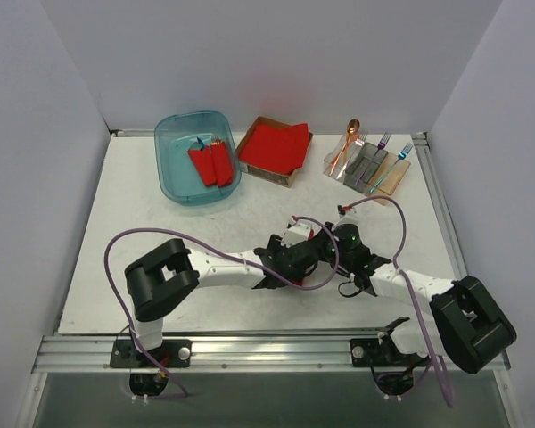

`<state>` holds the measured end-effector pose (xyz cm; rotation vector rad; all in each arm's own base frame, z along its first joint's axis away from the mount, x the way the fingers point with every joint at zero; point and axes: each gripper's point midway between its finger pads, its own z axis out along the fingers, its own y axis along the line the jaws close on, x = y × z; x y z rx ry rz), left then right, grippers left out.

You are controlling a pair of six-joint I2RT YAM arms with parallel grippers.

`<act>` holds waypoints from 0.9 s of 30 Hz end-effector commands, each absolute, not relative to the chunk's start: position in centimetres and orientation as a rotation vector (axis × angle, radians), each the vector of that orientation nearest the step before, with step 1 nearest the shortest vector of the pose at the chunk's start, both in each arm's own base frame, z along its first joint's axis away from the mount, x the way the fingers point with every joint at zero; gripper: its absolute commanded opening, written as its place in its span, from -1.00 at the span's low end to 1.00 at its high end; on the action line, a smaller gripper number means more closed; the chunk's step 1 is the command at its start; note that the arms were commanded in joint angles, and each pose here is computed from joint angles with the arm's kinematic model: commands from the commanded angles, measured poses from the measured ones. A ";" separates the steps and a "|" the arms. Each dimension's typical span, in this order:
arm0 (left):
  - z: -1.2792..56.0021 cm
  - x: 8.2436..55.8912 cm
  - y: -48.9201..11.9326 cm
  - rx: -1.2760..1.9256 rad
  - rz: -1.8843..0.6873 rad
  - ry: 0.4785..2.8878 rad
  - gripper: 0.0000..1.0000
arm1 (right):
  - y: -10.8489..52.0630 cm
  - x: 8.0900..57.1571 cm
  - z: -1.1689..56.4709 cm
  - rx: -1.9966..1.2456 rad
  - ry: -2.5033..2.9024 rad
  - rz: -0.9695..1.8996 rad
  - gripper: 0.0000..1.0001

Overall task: Place the utensils on the paper napkin and roll it up
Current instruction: Adjust the napkin at the center of the board.

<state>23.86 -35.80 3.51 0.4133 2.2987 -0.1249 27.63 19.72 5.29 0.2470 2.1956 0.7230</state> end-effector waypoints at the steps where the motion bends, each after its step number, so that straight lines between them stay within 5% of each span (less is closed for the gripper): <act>1: 3.2 24.2 -35.5 0.378 -0.097 2.328 0.45 | 19.8 28.9 8.5 0.267 2.103 0.744 -1.00; 27: 8.6 24.2 -38.0 0.418 -0.243 2.209 0.76 | 20.0 28.4 7.4 0.271 2.130 0.734 -1.00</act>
